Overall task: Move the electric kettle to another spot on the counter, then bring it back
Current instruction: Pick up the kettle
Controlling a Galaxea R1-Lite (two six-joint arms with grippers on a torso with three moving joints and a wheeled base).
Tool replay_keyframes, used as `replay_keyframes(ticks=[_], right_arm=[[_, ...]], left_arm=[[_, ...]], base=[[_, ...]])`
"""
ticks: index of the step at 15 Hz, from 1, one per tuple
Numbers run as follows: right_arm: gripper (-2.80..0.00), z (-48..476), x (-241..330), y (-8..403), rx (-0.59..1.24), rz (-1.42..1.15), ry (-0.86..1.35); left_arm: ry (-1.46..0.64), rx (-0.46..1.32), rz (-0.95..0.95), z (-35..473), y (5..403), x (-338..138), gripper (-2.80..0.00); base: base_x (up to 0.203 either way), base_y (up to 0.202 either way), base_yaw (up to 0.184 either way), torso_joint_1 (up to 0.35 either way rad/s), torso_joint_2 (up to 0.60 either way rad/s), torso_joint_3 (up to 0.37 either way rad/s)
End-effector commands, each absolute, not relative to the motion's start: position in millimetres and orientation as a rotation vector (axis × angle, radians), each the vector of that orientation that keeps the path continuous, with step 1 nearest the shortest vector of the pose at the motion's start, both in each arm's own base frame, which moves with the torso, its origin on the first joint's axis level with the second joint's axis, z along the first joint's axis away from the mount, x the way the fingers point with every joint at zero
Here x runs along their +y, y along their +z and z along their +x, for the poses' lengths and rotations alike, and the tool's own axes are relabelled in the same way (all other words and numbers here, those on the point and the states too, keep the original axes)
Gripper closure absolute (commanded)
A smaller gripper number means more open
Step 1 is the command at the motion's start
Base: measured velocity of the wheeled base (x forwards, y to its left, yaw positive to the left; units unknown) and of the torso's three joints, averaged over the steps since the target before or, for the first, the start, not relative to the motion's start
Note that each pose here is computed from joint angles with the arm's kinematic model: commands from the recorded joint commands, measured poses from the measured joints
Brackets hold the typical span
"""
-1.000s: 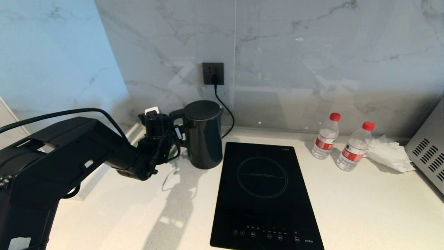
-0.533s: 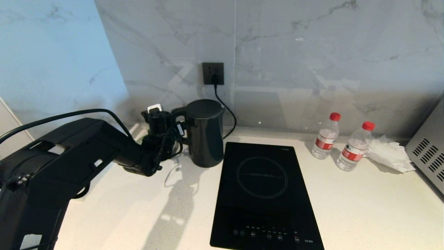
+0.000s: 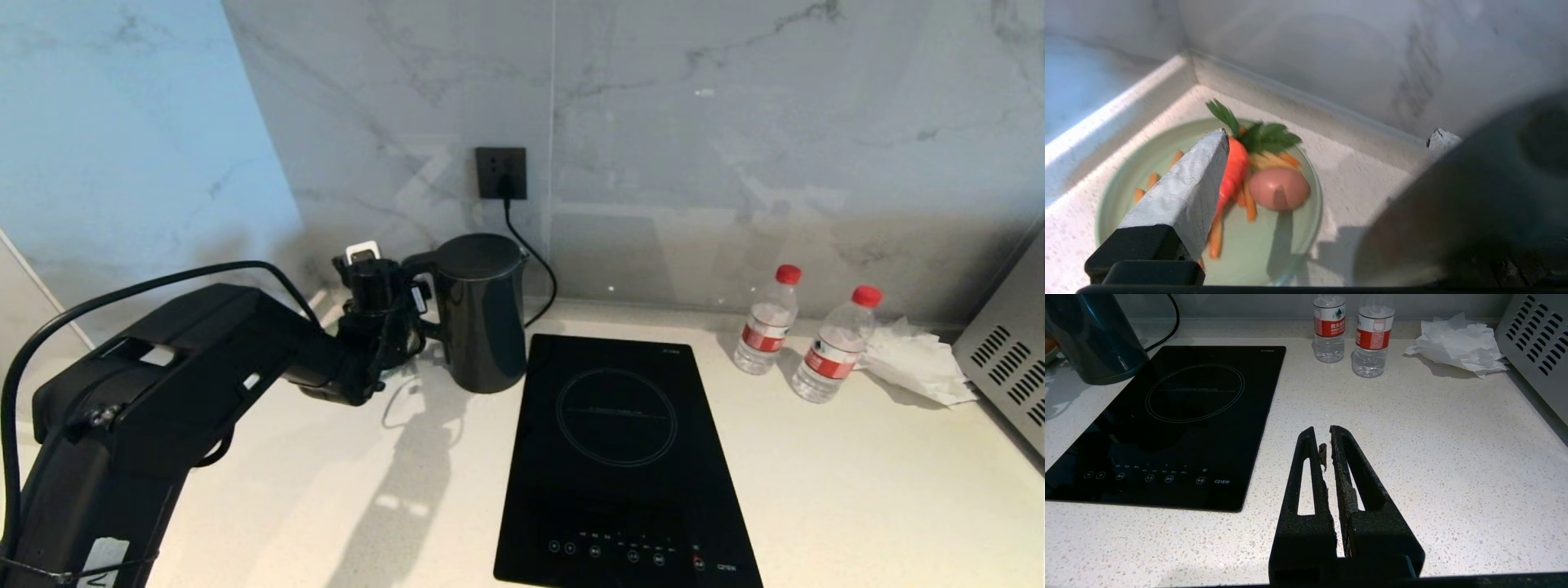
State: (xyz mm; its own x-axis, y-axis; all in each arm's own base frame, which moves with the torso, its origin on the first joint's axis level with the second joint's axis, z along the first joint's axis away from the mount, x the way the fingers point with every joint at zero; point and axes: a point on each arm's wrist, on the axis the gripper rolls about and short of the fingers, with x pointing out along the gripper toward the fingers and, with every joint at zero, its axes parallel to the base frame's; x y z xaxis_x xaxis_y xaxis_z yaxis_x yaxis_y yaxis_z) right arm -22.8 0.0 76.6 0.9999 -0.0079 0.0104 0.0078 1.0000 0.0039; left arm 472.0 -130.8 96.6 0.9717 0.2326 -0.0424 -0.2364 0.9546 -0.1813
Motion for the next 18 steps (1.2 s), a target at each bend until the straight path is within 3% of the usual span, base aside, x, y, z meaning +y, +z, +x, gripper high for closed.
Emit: replay_keyframes(ticks=[1,6,7,18], right_arm=[[0.0,-22.8,0.0,76.5,-0.009,0.003,-0.008],[0.0,-22.8,0.0,76.7,-0.011,0.003,-0.008],[0.0,-22.8,0.0,76.5,-0.01,0.003,-0.008],[0.0,-22.8,0.0,76.4,-0.009,0.003,-0.008]], left_arm=[[0.243,0.003,-0.195,473.8,100.1,-130.3,-2.8],[0.229,0.004,-0.195,471.7,100.7,-137.4,-2.8],[0.226,0.006,-0.195,471.5,99.6,-139.0,0.0],[0.231,-0.004,-0.2,470.5,104.0,-138.5,0.0]], base=[[0.0,0.0,0.0,0.0,0.0,0.0],[0.0,0.0,0.0,0.0,0.0,0.0],[0.0,0.0,0.0,0.0,0.0,0.0],[0.0,0.0,0.0,0.0,0.0,0.0]])
